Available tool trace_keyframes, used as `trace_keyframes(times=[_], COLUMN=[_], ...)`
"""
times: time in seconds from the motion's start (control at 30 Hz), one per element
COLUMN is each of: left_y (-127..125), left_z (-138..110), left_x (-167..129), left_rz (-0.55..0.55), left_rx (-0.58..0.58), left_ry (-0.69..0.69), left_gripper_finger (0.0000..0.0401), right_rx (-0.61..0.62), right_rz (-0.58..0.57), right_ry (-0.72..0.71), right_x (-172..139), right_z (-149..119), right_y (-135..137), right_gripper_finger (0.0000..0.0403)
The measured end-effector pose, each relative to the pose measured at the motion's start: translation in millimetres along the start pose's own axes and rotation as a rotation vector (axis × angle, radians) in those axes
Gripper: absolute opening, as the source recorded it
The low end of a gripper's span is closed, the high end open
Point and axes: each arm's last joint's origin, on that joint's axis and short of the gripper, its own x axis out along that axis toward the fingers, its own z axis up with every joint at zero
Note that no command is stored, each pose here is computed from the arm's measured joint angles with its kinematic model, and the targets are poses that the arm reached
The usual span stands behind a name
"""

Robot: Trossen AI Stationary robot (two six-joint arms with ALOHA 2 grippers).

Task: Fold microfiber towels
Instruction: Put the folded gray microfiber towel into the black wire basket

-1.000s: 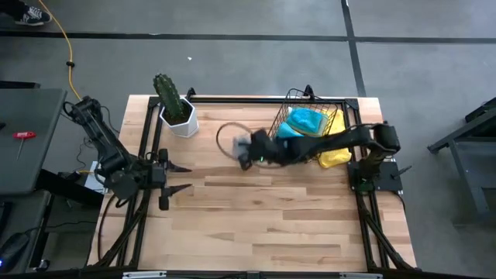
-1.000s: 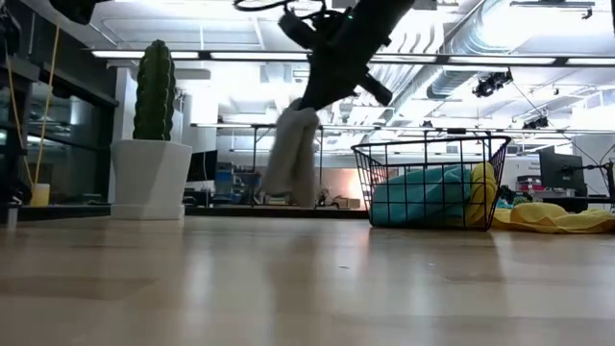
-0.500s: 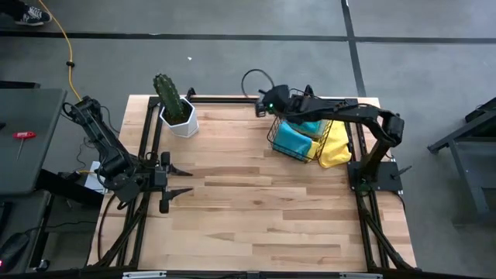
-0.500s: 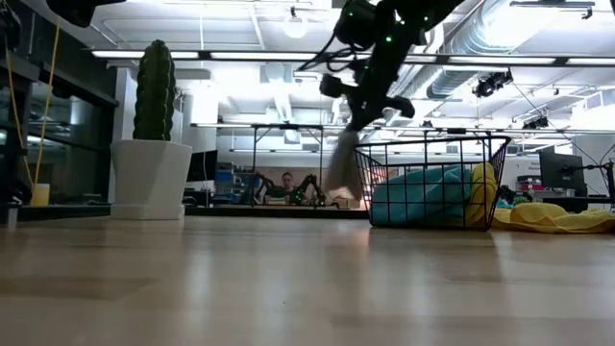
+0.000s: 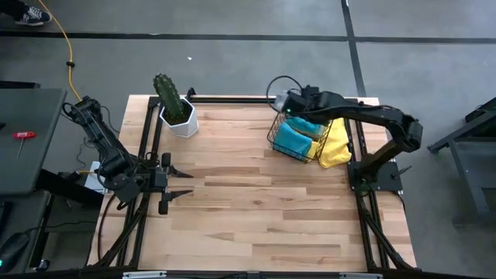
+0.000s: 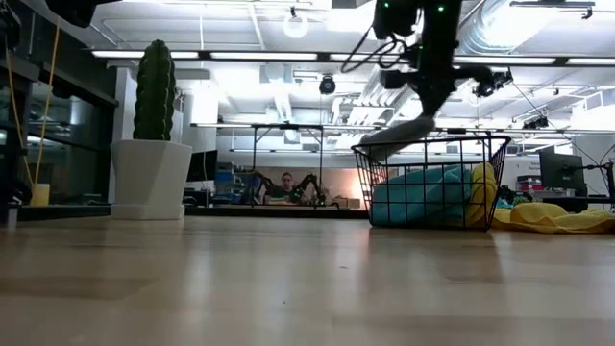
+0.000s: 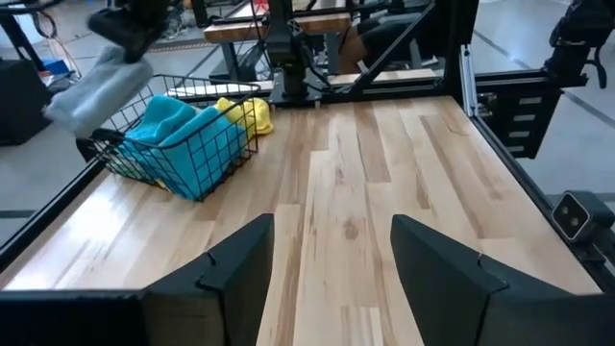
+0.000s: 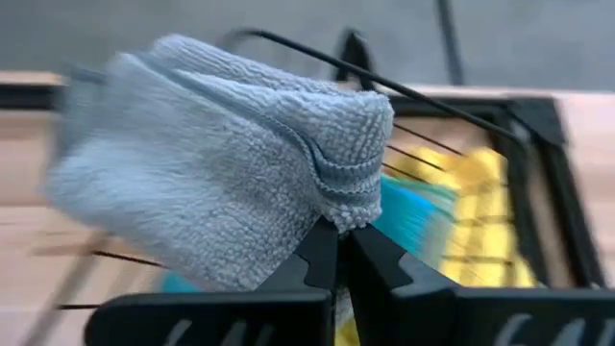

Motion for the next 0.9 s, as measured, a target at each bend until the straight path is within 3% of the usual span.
trace_keyframes(times=[0.17, 0.4, 0.7, 0.9], left_y=[0.0, 0.1, 0.1, 0.1], left_z=[0.1, 0.2, 0.2, 0.2], left_x=[0.0, 0.0, 0.0, 0.0], left_rz=[0.001, 0.003, 0.003, 0.003], left_rx=[-0.005, -0.005, -0.005, -0.005], left_ry=[-0.001, -0.002, -0.002, -0.002], left_gripper_finger=[0.0200, 0.0200, 0.0200, 0.0200], right_rx=[0.004, 0.042, 0.071, 0.031], right_rz=[-0.083, -0.147, -0.183, -0.172], right_ry=[0.043, 0.117, 0.132, 0.136], right_x=[8.1, 45.7, 63.0, 59.3], right_z=[-11.0, -29.6, -35.5, -32.0], right_y=[-8.4, -20.2, -28.6, -27.1], right_gripper_finger=[0.0000, 0.0000, 0.0001, 0.0061])
